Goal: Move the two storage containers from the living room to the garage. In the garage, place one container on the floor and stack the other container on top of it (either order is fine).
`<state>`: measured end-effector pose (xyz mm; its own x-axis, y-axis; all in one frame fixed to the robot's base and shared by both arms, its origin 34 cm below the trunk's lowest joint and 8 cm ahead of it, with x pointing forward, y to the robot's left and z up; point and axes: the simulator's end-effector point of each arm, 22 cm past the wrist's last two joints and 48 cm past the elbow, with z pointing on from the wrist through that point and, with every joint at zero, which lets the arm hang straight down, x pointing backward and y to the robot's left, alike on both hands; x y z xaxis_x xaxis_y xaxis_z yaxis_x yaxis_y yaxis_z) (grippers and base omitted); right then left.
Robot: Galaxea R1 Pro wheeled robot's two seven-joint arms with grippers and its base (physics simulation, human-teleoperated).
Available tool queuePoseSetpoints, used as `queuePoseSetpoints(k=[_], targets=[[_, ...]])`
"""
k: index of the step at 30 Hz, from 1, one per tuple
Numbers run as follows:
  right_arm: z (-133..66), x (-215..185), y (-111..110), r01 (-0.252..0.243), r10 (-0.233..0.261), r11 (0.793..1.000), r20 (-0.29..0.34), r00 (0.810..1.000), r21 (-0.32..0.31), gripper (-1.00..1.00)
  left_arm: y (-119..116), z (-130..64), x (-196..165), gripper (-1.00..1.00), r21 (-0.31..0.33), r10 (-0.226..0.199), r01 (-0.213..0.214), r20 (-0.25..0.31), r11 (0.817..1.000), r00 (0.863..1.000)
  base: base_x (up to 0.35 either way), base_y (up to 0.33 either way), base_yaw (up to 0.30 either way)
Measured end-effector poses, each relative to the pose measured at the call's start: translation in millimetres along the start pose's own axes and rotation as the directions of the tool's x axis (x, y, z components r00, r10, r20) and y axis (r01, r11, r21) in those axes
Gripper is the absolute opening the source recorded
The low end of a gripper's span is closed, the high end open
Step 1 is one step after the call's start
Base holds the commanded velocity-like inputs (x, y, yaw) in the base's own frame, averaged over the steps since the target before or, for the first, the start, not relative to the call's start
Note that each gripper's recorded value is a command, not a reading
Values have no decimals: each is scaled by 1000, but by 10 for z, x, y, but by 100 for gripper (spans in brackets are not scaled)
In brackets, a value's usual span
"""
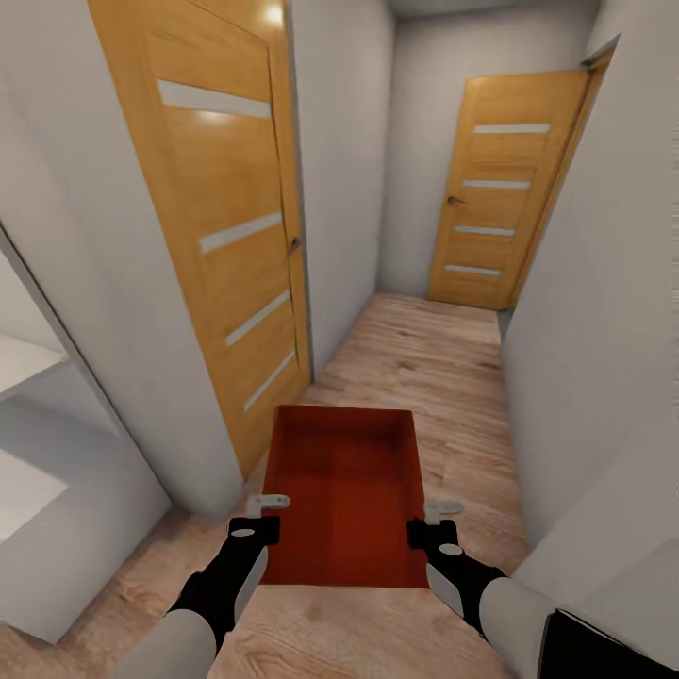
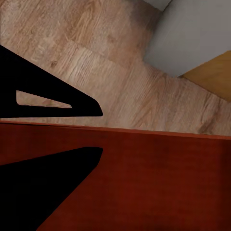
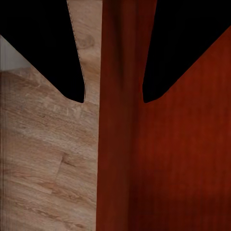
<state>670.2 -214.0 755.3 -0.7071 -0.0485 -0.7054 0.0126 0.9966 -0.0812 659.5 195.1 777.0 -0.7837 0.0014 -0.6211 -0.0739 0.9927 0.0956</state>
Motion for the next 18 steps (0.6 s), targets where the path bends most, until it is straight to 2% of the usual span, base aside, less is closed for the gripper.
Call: queuePoseSetpoints(k=[18], targets=[[0, 0, 0, 0, 0, 1000, 0, 1000, 0, -100, 0, 0, 0, -100, 0, 0, 0, 0, 1000, 1000, 322, 0, -242]])
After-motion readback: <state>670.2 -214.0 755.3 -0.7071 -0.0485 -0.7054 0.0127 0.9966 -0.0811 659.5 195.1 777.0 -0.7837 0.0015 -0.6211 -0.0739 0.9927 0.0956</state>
